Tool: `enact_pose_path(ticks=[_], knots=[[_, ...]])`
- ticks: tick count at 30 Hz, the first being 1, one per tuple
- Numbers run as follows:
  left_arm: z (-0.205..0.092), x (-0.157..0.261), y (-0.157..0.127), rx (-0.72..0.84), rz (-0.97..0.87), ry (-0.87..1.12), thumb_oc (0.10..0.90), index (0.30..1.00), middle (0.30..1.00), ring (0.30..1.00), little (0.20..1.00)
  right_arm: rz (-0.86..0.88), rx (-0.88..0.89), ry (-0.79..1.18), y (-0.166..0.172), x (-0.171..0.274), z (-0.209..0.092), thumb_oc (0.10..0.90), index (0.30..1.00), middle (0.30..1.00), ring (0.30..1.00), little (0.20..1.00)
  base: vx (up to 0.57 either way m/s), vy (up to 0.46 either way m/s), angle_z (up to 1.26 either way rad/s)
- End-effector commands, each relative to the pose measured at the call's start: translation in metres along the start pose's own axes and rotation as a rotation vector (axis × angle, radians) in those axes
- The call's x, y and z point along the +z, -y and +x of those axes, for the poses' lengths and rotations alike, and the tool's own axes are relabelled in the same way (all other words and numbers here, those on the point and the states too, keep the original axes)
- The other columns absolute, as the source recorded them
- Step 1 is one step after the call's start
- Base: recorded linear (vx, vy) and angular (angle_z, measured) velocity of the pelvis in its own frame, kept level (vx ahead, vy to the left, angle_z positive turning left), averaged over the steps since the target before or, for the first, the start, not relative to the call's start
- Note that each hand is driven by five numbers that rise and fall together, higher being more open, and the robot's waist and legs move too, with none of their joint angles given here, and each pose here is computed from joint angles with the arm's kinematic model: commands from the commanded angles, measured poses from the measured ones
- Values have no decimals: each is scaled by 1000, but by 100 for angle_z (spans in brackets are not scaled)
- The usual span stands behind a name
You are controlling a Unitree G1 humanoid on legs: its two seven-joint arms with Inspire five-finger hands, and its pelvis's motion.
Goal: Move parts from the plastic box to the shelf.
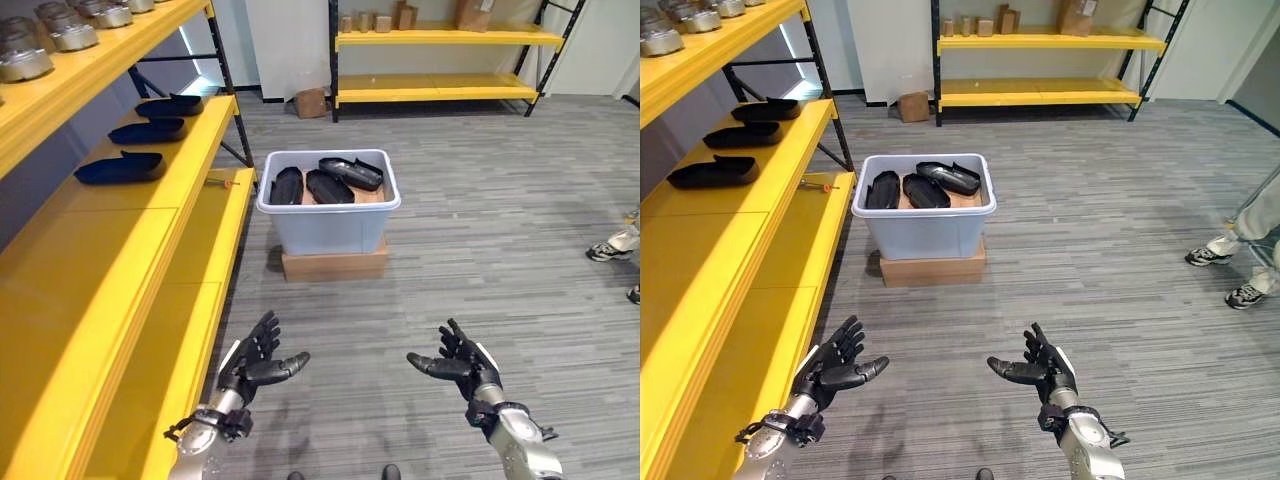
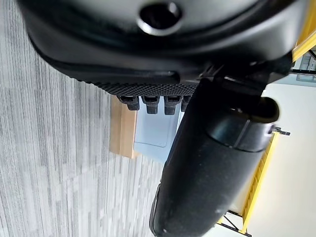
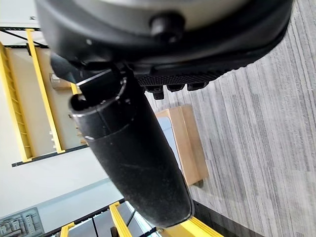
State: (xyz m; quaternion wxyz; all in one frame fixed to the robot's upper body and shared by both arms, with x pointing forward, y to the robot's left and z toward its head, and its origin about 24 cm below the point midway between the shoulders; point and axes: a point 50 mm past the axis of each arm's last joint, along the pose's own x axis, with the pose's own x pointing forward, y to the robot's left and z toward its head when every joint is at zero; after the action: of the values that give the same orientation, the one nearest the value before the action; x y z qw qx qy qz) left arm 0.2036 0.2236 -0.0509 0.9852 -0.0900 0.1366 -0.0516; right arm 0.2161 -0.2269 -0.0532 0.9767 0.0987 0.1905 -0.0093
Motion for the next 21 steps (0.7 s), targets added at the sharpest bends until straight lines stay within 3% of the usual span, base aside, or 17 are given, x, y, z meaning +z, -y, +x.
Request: enact_pose_path(ticks=[1, 16, 21], knots=[[18, 50, 2, -94, 79, 204, 900, 1000, 1000, 1000, 1000, -13, 77, 280, -14, 61, 17, 900, 1000, 1000, 1000, 1000, -40, -8, 0], [16, 42, 3, -134, 22, 179, 900, 1000, 1000, 1000, 1000, -65, 82, 261, -11, 58, 14, 900, 1000, 1000, 1000, 1000, -3, -1, 0], [15, 55, 3, -162, 0, 270, 900, 1000, 1000, 1000, 1000, -79, 72, 247, -7, 58, 14, 900, 1000, 1000, 1000, 1000, 0, 0, 0]])
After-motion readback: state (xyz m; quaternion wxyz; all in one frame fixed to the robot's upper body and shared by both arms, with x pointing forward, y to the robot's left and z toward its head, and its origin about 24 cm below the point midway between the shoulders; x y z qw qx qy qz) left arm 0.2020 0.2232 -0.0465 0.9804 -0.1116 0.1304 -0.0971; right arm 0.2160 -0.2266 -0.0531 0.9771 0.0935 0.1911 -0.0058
